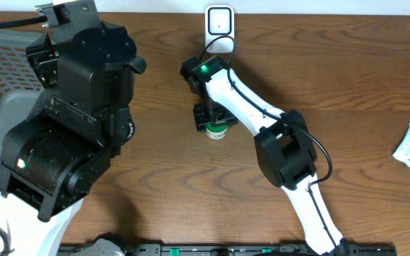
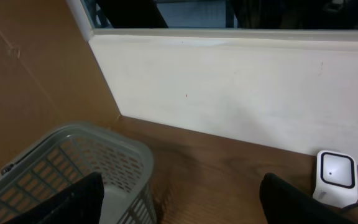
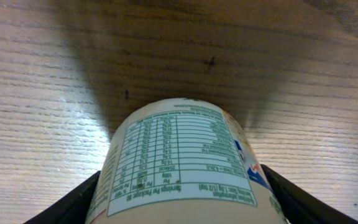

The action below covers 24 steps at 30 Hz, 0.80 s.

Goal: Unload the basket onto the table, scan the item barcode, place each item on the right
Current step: 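Grasp the green-capped bottle with the right gripper and lift it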

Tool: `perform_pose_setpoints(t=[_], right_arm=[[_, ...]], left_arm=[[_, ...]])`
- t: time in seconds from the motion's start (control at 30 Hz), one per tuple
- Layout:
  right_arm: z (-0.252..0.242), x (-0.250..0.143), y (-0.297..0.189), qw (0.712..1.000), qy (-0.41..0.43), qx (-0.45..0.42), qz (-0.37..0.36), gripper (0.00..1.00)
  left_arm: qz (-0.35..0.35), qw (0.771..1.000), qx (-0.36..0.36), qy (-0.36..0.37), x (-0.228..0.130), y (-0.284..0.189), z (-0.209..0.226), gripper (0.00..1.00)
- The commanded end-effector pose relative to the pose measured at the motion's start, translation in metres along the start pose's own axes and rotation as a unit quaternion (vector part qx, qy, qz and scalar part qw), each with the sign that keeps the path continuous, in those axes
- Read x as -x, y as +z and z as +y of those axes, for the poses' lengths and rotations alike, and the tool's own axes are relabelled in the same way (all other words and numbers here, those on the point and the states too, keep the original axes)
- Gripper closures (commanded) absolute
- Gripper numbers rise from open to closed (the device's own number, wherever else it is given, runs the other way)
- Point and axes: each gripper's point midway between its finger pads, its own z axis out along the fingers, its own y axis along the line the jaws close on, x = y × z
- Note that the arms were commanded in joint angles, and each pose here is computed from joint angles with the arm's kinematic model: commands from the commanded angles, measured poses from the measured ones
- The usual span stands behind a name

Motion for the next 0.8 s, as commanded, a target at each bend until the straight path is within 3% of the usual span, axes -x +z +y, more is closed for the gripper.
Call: perform_pose_setpoints(t=[0.0,0.37,0.77], right_arm=[[0.0,0.005,0.004,1.0,0.014,-0.005,-0.008,0.31],[-0.001,0.003,0.009,0.996,0.086,-0.007,-0.004,0.21],[0.008,0.001,0.029,0.995,0.098,0.017,0.004,0.2]], left_arm=[[-0.001,1.0,0.011,0.002,0.0,0.0,0.004,0.19],[-0.001,1.0,0.011,0.002,0.0,0.0,0.004,0.19],[-0.001,1.0,0.011,0.002,0.0,0.0,0.004,0.19]])
